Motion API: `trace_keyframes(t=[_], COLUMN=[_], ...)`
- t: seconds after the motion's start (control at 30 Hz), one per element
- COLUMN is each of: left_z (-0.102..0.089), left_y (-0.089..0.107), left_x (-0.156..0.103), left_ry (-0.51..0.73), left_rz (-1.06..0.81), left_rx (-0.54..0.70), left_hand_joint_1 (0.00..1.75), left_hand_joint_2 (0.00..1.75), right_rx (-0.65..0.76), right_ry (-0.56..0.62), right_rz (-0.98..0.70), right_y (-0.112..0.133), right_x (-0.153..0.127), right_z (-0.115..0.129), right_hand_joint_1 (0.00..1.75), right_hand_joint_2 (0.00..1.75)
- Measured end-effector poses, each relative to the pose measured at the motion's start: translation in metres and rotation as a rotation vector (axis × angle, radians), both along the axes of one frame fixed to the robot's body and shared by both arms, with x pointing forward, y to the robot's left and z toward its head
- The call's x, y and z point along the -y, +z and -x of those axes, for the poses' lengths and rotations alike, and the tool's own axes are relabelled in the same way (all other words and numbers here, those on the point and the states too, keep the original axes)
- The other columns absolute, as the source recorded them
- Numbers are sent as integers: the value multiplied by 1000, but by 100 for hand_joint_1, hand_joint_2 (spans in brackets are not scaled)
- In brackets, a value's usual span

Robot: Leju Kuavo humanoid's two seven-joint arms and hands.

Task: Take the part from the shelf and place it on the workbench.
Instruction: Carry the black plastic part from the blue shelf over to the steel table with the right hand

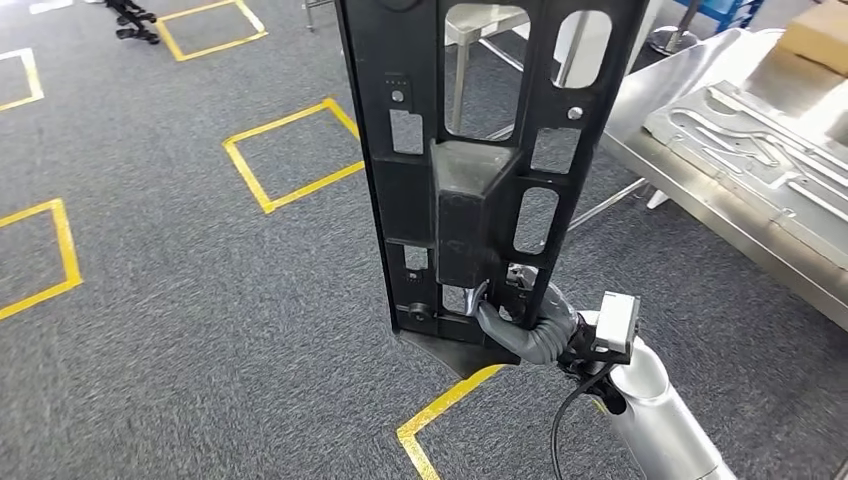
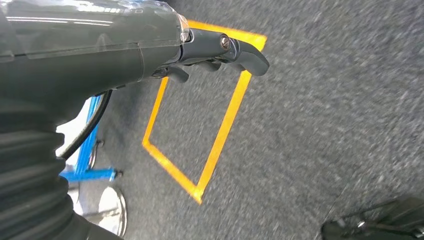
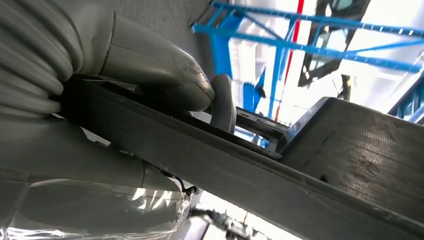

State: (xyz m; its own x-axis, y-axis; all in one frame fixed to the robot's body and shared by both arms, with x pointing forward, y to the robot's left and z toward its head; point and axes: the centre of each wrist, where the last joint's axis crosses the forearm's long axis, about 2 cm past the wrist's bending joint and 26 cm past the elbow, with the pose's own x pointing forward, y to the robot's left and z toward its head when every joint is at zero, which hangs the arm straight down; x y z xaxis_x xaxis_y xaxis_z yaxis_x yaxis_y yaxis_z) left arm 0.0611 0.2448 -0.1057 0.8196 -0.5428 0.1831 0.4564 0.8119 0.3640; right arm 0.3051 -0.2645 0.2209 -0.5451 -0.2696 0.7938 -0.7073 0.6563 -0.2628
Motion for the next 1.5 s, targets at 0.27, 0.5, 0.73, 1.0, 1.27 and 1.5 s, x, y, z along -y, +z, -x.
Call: trace_keyframes(t=[0.27, 0.5, 0.73, 1.0, 1.27, 1.5], left_z=[1, 0, -2, -2, -1, 1], left_y=[0, 0, 0, 0, 0, 0], left_x=[5, 4, 1, -5, -3, -2], left_ry=[-10, -25, -26, -30, -26, -25], left_rz=[15, 9, 0, -13, -10, -6], left_rx=[-22, 16, 30, 34, 14, 9], left_hand_joint_1=[0, 0, 0, 0, 0, 0], left_hand_joint_2=[175, 175, 175, 175, 175, 175], right_rx=[-10, -27, -29, -34, -33, -37], right_ry=[-16, -12, -4, 0, -7, -7], right_rz=[-17, -43, -49, -57, -73, -76], right_y=[0, -7, -8, -13, -15, -16], right_x=[-2, -5, -6, -6, -5, -5], right_z=[0, 5, 6, 9, 12, 14], right_hand_joint_1=[175, 175, 175, 175, 175, 175], right_hand_joint_2=[175, 175, 175, 175, 175, 175])
